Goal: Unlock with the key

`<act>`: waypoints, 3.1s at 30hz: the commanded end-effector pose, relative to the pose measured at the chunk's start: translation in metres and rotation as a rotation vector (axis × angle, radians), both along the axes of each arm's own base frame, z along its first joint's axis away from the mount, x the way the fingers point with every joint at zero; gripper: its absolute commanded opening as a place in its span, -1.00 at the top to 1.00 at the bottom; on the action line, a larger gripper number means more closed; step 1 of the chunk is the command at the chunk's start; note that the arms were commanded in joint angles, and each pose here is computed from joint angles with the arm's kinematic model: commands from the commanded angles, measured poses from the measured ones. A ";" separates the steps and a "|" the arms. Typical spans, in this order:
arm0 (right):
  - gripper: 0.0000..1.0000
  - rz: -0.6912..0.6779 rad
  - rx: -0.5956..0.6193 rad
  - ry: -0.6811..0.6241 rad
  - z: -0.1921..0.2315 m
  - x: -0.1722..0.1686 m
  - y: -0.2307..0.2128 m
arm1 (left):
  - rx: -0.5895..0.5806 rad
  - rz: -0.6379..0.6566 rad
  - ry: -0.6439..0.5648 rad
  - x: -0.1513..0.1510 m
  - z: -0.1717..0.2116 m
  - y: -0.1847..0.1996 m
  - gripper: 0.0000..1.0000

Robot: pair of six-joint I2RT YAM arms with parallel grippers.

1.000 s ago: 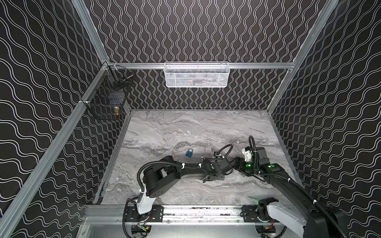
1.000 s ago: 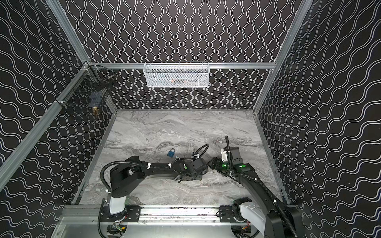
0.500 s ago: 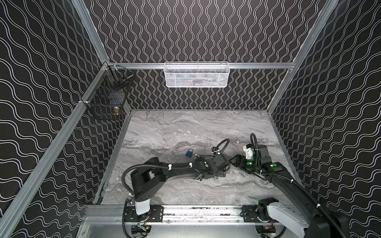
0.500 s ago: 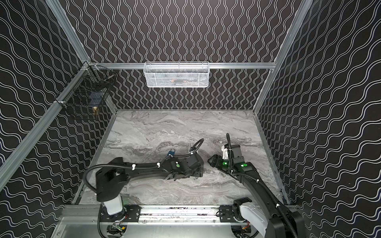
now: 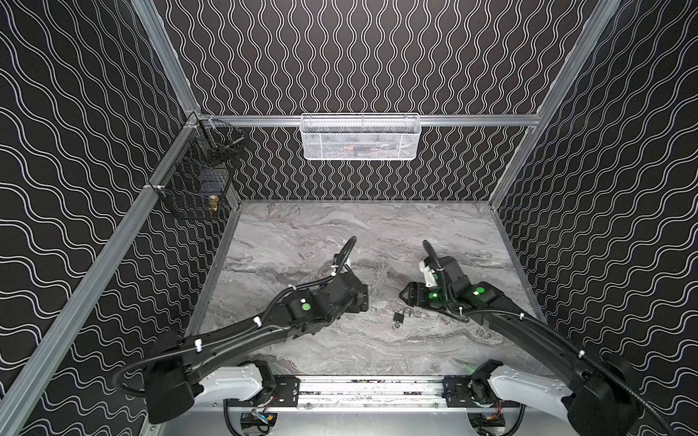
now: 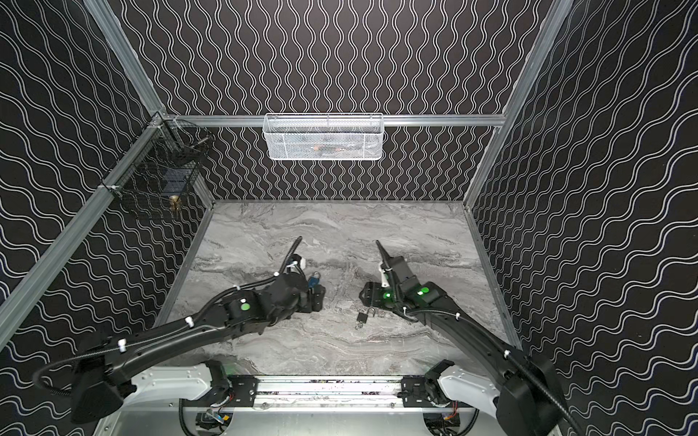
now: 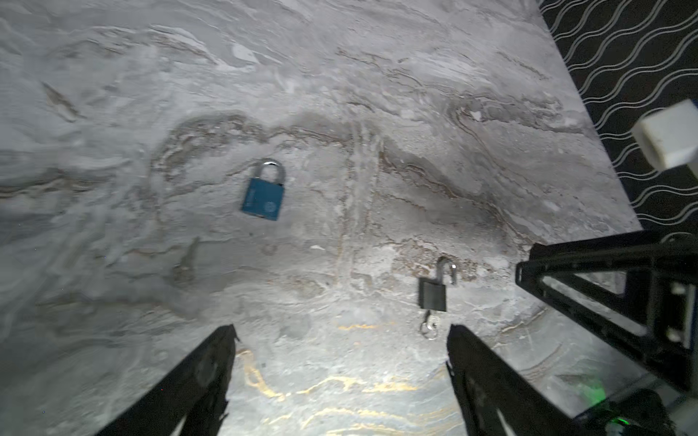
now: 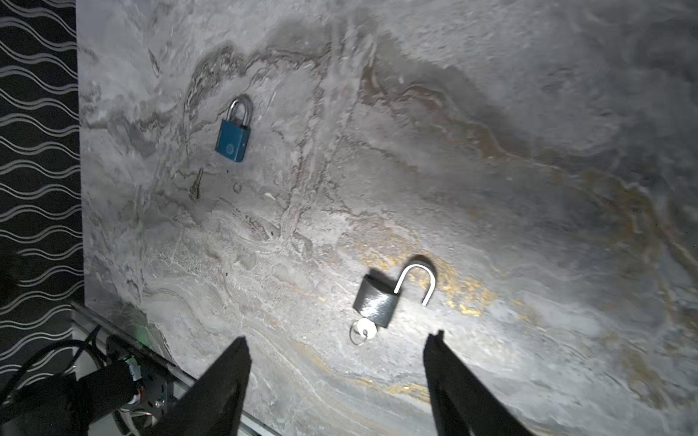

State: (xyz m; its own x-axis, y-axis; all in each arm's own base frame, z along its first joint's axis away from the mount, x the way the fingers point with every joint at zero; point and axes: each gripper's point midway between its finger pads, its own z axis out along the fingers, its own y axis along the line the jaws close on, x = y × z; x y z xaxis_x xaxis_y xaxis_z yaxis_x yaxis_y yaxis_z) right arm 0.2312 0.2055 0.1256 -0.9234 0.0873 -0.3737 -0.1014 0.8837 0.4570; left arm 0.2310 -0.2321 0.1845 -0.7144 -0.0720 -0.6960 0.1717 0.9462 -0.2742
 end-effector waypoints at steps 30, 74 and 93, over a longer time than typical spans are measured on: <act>-0.06 0.348 -0.086 -0.168 -0.070 0.043 0.252 | -0.006 0.346 0.204 0.014 -0.031 0.160 -0.97; 0.99 0.491 -0.165 -0.267 -0.072 0.045 0.260 | -0.090 0.426 0.224 0.011 -0.038 0.168 -0.97; 1.00 0.421 0.004 -0.352 0.046 0.014 0.208 | -0.404 0.315 0.197 0.019 0.020 0.123 -0.97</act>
